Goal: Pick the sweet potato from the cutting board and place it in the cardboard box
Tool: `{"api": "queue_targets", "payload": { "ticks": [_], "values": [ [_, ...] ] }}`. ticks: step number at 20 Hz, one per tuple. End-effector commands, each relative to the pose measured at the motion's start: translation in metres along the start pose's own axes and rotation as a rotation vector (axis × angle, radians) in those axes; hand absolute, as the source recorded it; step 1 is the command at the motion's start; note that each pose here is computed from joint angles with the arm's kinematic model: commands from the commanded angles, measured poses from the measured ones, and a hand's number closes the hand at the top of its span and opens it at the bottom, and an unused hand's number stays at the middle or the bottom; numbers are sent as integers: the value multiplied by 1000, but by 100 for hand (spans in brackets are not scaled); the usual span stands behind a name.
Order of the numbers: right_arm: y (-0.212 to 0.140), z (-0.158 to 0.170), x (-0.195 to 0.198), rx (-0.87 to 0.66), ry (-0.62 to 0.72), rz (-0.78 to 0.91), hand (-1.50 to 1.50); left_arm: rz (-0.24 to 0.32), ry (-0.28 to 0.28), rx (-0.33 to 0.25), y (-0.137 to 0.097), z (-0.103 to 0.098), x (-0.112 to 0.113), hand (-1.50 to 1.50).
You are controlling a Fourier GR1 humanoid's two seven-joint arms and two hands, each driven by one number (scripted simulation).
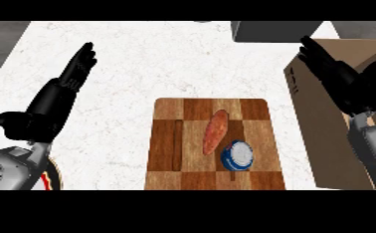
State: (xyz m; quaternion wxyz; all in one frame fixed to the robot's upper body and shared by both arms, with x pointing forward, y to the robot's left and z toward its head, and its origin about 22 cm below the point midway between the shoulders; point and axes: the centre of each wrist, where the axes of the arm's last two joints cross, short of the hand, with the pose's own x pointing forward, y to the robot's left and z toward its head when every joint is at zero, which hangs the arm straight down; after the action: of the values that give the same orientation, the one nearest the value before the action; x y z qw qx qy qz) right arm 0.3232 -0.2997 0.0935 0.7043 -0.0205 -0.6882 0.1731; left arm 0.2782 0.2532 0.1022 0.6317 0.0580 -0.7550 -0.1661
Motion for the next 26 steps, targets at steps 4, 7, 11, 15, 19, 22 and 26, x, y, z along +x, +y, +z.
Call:
{"api": "queue_targets", "payload": {
  "ticks": [4,7,11,15,19,22,26],
  "values": [
    [-3,23,57,-369,-230,33,-150,-82,-12,-6,18,6,-18,0],
    [-20,38,58,-412,-80,426,-150,-91,11,-22,15,8,-23,0],
    [38,87,49,-502,-146,301,-150,-57,-4,-37,13,12,-42,0],
    [70,110,42,-430,-195,495,-150,-78,-10,-72,4,18,-49,0],
    [71,110,46,-343,-150,681,-150,-76,-39,-99,6,8,-41,0],
    [90,116,66,-237,-25,771,-150,-75,-50,-92,-12,-2,-34,0],
    [108,108,81,-96,112,912,-150,-64,-64,-134,-8,1,-41,0]
  ]
}}
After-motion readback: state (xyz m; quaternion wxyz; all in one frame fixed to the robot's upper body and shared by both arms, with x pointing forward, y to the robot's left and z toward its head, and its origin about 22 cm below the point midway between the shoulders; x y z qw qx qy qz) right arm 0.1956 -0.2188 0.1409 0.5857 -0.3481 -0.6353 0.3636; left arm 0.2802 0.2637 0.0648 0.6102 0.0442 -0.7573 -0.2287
